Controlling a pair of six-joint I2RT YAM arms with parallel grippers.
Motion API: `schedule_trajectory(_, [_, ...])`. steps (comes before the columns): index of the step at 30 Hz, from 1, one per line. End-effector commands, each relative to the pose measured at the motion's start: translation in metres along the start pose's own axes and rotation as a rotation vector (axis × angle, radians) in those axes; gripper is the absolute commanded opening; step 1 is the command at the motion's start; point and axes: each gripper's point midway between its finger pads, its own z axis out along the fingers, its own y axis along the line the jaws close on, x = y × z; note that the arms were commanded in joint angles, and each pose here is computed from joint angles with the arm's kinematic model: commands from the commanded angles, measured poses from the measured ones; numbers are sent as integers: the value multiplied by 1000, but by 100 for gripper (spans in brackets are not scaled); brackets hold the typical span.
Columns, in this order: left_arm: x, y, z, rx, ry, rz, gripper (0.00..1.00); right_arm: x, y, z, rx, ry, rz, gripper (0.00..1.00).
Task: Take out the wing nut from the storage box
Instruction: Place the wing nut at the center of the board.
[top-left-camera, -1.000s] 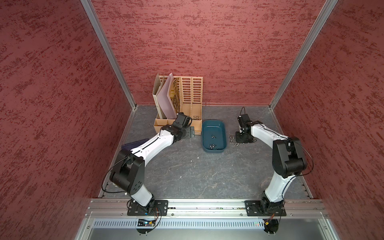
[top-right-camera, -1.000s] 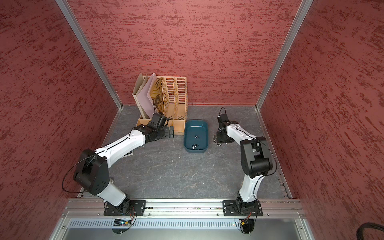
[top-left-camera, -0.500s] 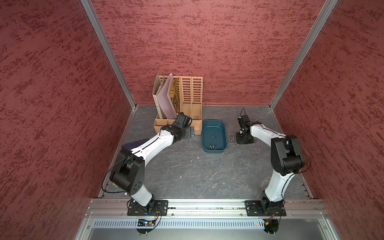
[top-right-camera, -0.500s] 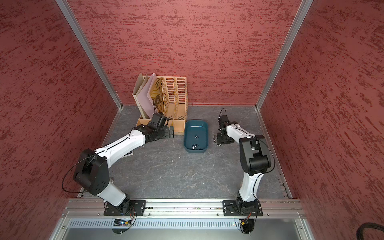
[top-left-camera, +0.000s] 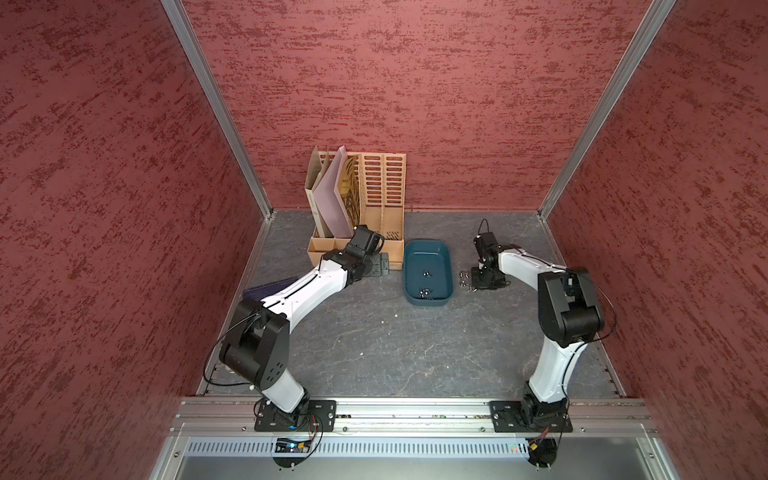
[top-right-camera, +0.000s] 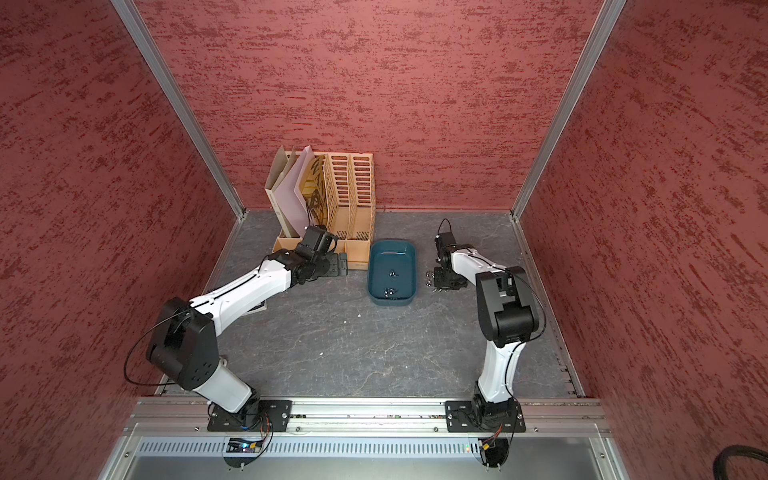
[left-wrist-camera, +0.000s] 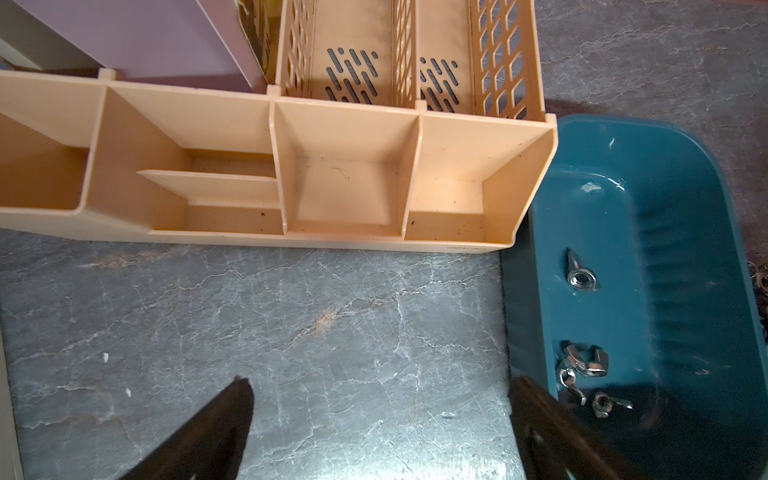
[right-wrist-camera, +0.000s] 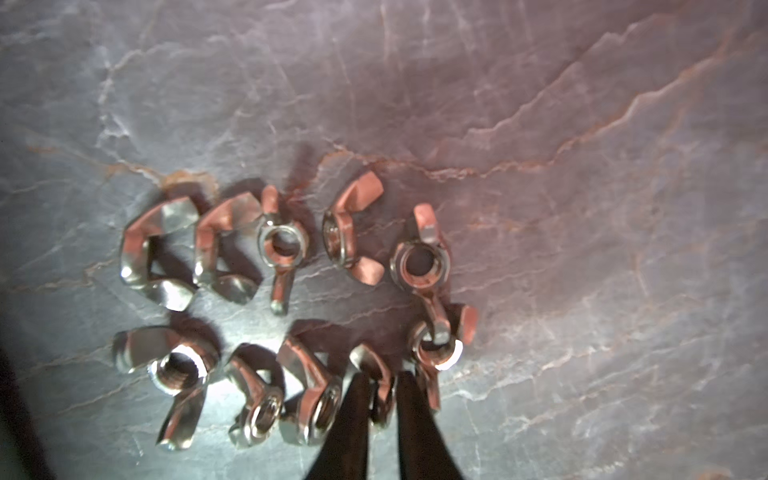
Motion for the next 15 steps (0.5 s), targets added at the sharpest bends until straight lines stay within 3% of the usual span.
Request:
schedule_trajectory(1, [1, 3, -1, -12, -3, 6, 100, -2, -6, 4, 21, -9, 16, 22])
schedule_trajectory(10, [-2, 1, -2, -7, -9, 7, 100, -25, 2, -48, -33, -107, 19, 24])
schedule_trajectory(15, [-2, -1, -1, 1, -9, 4, 100, -36, 37, -85, -114, -175, -48, 25])
